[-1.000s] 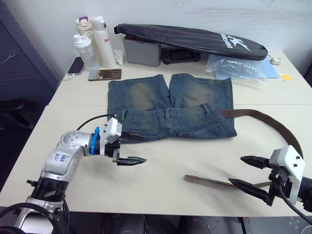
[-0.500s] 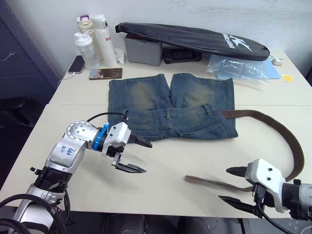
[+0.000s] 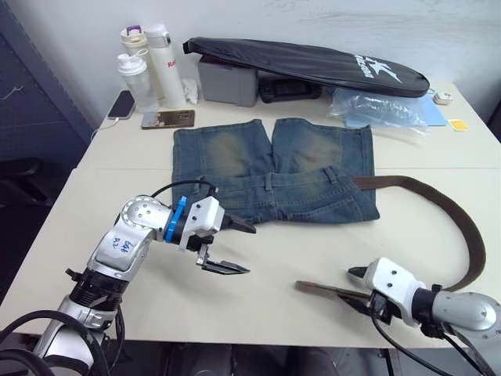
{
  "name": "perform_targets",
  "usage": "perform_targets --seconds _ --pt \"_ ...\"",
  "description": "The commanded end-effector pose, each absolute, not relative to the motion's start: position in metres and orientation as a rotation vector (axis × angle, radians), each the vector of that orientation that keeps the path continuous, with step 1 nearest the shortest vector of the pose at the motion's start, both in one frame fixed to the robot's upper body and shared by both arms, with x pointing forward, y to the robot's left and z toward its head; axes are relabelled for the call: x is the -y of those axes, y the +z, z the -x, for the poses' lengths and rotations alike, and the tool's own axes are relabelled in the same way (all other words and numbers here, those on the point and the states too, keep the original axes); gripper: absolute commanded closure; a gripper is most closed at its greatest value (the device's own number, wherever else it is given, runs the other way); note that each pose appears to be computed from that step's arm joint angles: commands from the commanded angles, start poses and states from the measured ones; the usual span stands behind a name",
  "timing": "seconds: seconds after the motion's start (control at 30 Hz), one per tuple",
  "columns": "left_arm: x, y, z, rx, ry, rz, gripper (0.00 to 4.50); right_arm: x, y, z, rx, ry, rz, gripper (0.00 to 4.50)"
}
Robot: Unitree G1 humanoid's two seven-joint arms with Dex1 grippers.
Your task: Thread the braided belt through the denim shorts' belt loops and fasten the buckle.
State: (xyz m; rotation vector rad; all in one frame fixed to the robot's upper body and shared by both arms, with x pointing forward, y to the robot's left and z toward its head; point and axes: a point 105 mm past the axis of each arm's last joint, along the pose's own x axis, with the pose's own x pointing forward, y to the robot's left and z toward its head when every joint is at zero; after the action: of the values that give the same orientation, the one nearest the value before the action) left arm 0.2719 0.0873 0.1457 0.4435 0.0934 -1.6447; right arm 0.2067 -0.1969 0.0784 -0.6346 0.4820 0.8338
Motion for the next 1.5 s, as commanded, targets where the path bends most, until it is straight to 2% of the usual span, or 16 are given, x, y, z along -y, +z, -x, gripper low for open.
perform_targets --seconds 0.03,0.1,0.13,0.27,0.33,0.4,0.47,0.6,0.8,1.07,1.17,1.4,1.43,1.5 --pt "-0.087 0.156 -0.271 -0.06 -1.612 -0.41 0.0 0.2 0.078 -0.209 -0.488 0.811 0.632 3.16" --pt "-0.086 0.16 -0.274 -0.05 -1.588 -0.351 0.0 0.197 0.085 -0.211 -0.459 0.819 0.604 4.15" --pt "-0.085 0.162 -0.276 -0.046 -1.569 -0.319 0.0 0.197 0.091 -0.213 -0.439 0.818 0.589 4.46" --pt "-0.084 0.161 -0.284 -0.07 -1.491 -0.203 0.0 0.193 0.124 -0.222 -0.322 0.834 0.462 4.46" --pt "-0.079 0.169 -0.289 -0.058 -1.457 -0.05 0.0 0.187 0.152 -0.228 -0.223 0.839 0.276 4.46" --pt "-0.072 0.171 -0.297 -0.069 -1.405 0.15 0.0 0.179 0.166 -0.224 -0.181 0.894 0.134 4.46" --pt "-0.065 0.169 -0.303 -0.088 -1.368 0.265 0.0 0.176 0.175 -0.222 -0.169 0.924 0.068 4.46" --pt "-0.031 0.187 -0.307 -0.124 -1.403 0.565 0.0 0.165 0.2 -0.225 -0.095 0.952 0.004 4.46" --pt "0.016 0.202 -0.283 -0.182 -1.593 0.611 0.0 0.156 0.204 -0.224 -0.119 0.978 0.0 4.46" --pt "0.024 0.207 -0.284 -0.176 -1.592 0.646 0.0 0.155 0.206 -0.222 -0.129 0.948 -0.004 4.46" --pt "0.024 0.208 -0.284 -0.171 -1.603 0.653 0.83 0.156 0.204 -0.222 -0.141 0.94 -0.018 4.5" --pt "0.028 0.213 -0.285 -0.144 -1.586 0.678 4.09 0.156 0.199 -0.22 -0.172 0.934 -0.037 4.5" --pt "0.028 0.214 -0.286 -0.139 -1.581 0.681 4.45 0.158 0.199 -0.221 -0.17 0.92 -0.03 4.5" --pt "0.03 0.214 -0.291 -0.129 -1.552 0.679 4.45 0.165 0.2 -0.227 -0.151 0.855 -0.019 4.5"
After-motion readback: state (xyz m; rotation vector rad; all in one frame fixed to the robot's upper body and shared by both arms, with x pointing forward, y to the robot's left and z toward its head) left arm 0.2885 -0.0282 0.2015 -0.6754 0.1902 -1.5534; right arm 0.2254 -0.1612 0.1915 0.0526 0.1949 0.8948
